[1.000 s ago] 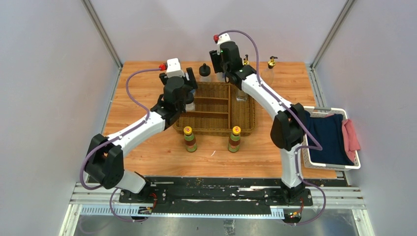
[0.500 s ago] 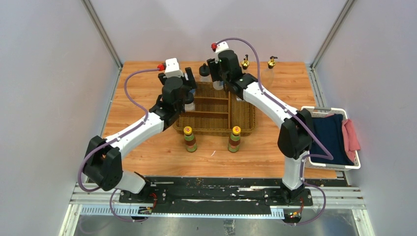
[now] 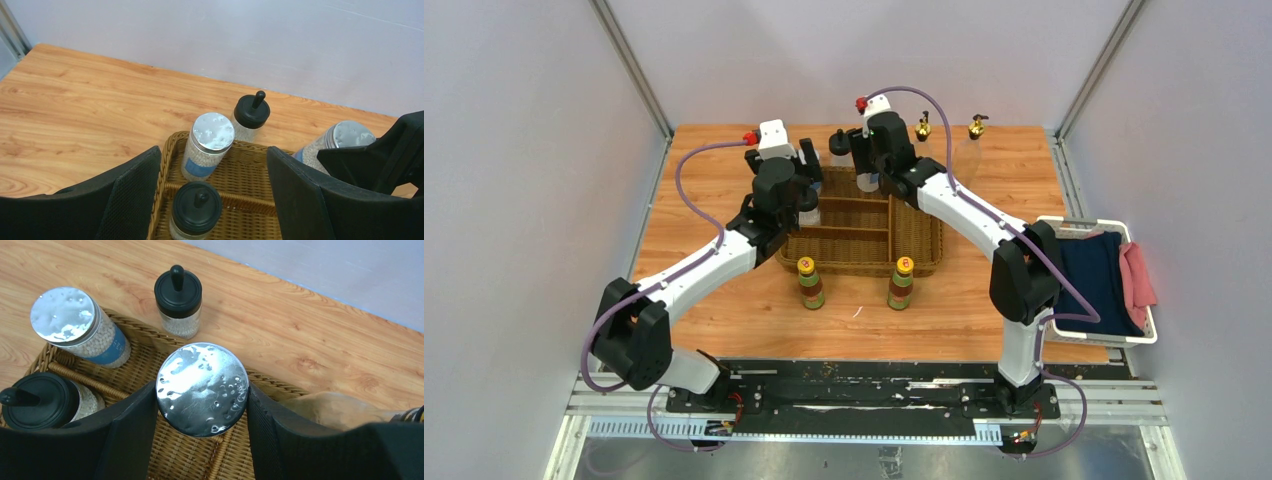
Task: Organize the condiment bottles
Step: Place the bottle in the storage box.
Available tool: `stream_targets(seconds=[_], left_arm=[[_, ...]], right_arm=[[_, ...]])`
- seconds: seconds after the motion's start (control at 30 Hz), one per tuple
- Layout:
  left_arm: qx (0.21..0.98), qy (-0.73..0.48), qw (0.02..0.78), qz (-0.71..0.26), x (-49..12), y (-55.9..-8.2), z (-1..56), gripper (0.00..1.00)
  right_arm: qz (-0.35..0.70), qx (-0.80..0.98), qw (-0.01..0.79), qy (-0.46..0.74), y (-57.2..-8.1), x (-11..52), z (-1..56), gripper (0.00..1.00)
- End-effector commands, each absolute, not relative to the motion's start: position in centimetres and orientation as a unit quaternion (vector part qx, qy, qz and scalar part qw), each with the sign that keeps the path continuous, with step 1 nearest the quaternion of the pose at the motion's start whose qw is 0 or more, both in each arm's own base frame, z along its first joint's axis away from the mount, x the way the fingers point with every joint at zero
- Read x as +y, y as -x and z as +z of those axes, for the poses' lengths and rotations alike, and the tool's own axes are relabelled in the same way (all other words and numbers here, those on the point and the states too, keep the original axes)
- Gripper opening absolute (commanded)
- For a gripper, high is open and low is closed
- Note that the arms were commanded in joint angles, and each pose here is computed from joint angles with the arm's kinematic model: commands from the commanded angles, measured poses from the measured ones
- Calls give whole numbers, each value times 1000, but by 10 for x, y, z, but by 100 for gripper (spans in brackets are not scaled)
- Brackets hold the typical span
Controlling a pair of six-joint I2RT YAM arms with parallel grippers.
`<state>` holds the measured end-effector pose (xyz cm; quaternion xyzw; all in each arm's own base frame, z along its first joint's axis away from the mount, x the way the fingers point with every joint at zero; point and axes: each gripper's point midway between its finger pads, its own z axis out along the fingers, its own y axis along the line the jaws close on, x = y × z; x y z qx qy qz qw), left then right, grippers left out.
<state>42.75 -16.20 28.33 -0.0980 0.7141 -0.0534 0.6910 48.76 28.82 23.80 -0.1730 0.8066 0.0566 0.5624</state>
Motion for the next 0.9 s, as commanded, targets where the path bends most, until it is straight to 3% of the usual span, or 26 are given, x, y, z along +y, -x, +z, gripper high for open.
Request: stream_targets(seconds=[0.0,0.87], left_arm=[[700,111,702,-63,-159,-422,296,80],[713,109,690,-55,-163,-428,273,80]], right_arm=[[73,777,607,152,-496,298,267,0],[56,812,564,141,-516,278,194,0]])
